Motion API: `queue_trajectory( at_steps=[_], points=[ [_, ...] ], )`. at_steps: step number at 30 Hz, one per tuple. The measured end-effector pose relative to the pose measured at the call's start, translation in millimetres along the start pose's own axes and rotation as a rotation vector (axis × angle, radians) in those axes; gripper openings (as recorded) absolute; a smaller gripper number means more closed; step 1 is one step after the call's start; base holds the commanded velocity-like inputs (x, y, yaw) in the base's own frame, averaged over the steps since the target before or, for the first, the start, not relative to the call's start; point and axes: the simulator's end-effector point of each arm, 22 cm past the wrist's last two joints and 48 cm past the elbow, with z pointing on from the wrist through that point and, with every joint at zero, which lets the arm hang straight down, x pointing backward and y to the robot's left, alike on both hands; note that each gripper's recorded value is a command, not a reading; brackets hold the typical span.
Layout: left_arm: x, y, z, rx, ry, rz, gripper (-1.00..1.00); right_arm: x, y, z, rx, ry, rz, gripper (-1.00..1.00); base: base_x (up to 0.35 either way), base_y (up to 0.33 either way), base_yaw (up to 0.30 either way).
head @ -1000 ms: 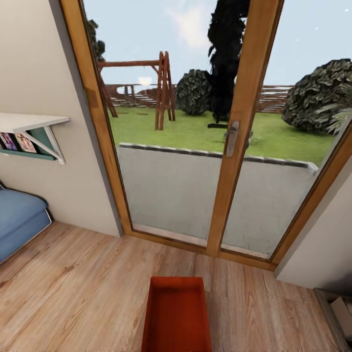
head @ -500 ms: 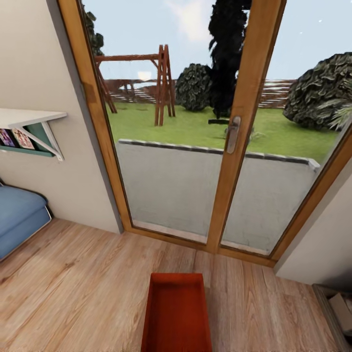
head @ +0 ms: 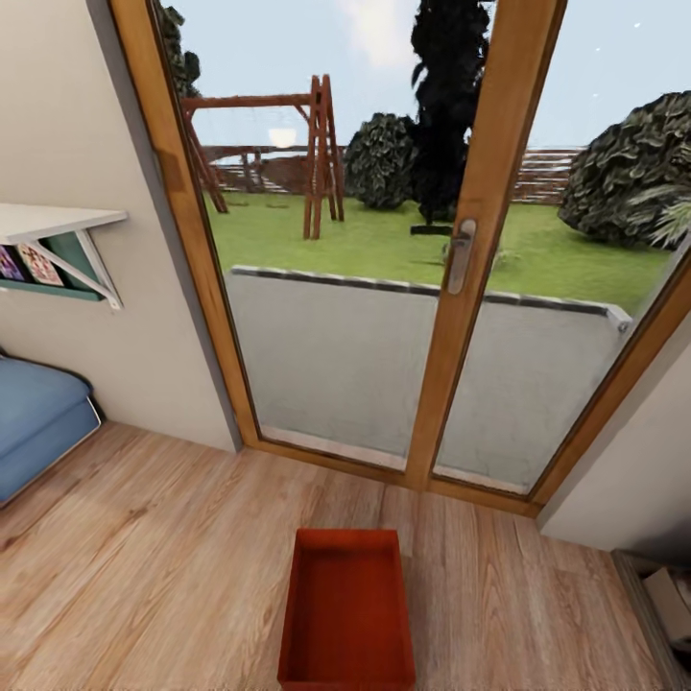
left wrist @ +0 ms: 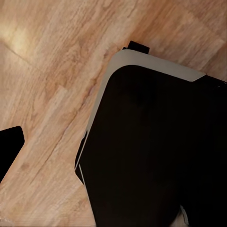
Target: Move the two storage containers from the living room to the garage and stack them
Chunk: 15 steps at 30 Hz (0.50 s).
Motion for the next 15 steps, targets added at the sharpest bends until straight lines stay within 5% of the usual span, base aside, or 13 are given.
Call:
queue_trajectory(
  at_steps=[15],
  points=[
    [9.0,3.1,1.7,-0.008,0.022,0.003,1.0,9.4,1.4,0.3,-0.003,0.024,-0.001,1.0,0.0,0.0,0.0]
  ],
)
